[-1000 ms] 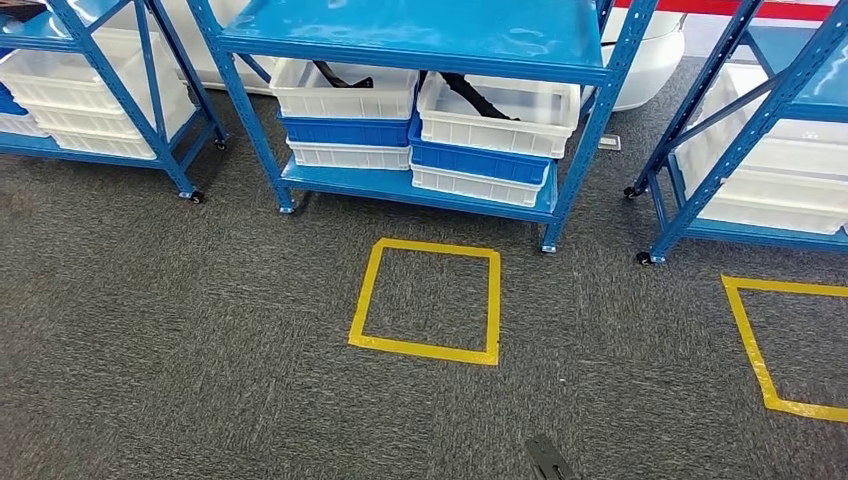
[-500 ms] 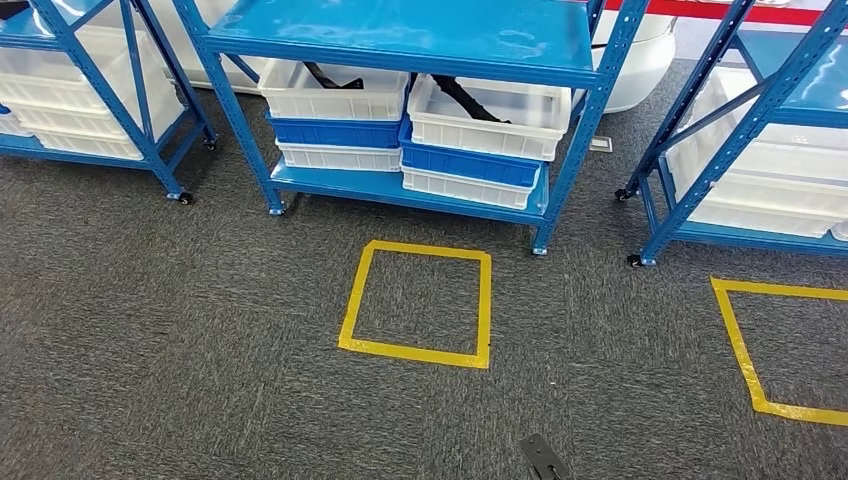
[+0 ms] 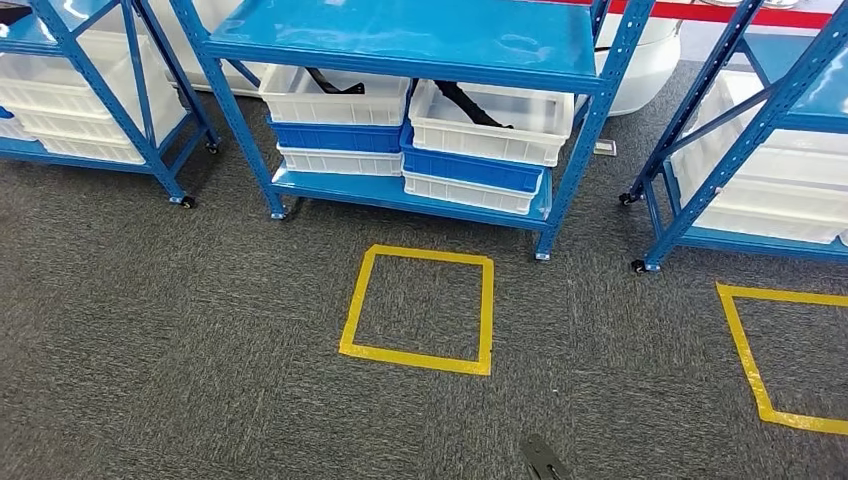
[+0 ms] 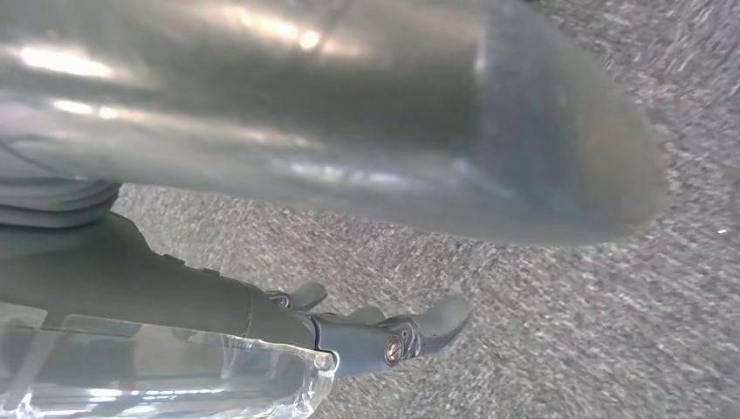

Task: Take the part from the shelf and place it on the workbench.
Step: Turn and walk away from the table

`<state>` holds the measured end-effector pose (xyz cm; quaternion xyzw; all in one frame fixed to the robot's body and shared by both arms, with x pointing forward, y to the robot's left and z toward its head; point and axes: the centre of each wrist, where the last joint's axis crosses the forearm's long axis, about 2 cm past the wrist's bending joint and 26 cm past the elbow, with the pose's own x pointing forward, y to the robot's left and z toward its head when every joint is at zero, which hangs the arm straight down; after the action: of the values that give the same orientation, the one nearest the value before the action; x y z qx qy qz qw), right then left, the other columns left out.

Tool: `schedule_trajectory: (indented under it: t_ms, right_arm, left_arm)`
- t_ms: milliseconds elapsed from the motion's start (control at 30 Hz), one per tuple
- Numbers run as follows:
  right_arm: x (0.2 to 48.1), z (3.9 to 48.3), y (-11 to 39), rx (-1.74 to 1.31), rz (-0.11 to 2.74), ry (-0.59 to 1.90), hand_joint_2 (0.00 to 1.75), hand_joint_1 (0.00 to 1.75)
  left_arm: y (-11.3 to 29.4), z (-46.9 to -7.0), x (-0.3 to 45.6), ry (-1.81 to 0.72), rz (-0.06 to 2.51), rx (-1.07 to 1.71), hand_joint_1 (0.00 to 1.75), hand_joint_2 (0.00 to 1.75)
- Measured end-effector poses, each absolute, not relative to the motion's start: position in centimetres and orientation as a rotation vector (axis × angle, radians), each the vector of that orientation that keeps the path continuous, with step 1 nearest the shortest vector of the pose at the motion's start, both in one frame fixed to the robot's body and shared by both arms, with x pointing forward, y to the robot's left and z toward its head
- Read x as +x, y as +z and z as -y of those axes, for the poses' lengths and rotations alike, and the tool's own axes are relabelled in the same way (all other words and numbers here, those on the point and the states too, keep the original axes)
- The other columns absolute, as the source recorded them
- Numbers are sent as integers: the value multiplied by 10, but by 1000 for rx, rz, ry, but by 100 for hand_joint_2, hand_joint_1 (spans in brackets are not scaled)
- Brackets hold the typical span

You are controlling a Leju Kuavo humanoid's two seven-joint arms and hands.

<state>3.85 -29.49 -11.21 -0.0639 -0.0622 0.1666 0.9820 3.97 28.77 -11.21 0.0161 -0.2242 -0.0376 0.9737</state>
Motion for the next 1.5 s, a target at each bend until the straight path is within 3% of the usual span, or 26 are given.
schedule_trajectory:
  t_ms: [1500]
  right_arm:
    - [40, 292, -112, -133, 120, 352, 0, 0]
  left_arm:
    - [-112, -288, 38, -78, 448, 43, 0, 0]
